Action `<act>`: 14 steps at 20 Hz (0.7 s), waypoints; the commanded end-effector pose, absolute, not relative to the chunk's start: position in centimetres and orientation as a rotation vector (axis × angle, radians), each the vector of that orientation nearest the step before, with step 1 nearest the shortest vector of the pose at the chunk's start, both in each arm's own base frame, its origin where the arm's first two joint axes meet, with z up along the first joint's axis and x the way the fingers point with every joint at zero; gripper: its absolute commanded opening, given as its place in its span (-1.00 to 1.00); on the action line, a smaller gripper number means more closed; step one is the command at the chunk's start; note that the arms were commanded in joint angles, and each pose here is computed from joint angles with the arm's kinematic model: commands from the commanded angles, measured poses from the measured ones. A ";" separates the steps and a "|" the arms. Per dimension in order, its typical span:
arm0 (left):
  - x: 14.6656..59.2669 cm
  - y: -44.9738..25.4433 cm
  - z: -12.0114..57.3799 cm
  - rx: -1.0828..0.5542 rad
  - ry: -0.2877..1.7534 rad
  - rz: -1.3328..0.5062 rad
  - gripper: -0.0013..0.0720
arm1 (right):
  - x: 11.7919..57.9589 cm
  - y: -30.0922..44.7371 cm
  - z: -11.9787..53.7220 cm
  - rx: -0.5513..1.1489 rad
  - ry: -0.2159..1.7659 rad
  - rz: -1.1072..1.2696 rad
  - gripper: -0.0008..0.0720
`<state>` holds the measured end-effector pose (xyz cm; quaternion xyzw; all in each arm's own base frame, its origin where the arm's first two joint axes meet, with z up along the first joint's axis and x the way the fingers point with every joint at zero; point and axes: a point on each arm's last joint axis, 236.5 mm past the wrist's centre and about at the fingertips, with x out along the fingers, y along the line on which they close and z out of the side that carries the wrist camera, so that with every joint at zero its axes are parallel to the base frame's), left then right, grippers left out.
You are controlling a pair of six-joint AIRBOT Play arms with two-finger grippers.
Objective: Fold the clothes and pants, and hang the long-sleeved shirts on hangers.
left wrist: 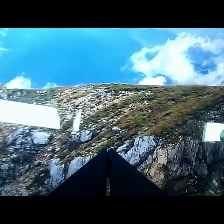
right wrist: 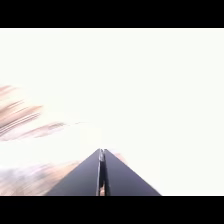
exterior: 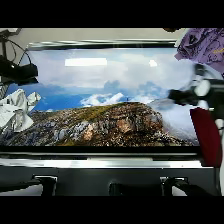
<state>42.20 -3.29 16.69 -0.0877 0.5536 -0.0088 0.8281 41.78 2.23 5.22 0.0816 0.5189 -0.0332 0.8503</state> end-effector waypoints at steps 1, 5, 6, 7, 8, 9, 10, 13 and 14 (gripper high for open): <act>41.5 -4.5 15.4 -0.159 1.105 -0.058 -0.93 | 40.1 13.9 6.8 0.043 1.053 0.199 -0.90; 38.6 -4.3 13.2 -0.174 1.010 -0.054 -0.93 | 38.8 18.7 8.7 0.019 0.988 0.319 -0.90; 37.8 -4.3 12.7 -0.174 1.011 -0.052 -0.93 | 38.7 18.8 8.8 0.021 0.986 0.321 -0.90; 37.1 -4.1 12.2 -0.169 1.021 -0.046 -0.92 | 38.7 18.7 8.8 0.020 0.986 0.320 -0.90; 36.6 -4.0 11.7 -0.166 1.034 -0.043 -0.92 | 38.8 18.5 8.8 0.014 0.982 0.315 -0.89; 36.0 -3.9 11.2 -0.163 1.061 -0.040 -0.92 | 38.9 18.4 8.8 0.006 0.979 0.311 -0.89; 35.5 -3.8 10.8 -0.161 1.089 -0.036 -0.92 | 39.0 18.1 8.9 -0.007 0.975 0.304 -0.89; 35.4 -3.9 10.6 -0.160 1.096 -0.037 -0.92 | 39.2 17.6 8.9 -0.031 0.967 0.293 -0.89; 35.4 -3.9 10.6 -0.160 1.097 -0.036 -0.92 | 39.2 17.6 8.9 -0.031 0.967 0.293 -0.89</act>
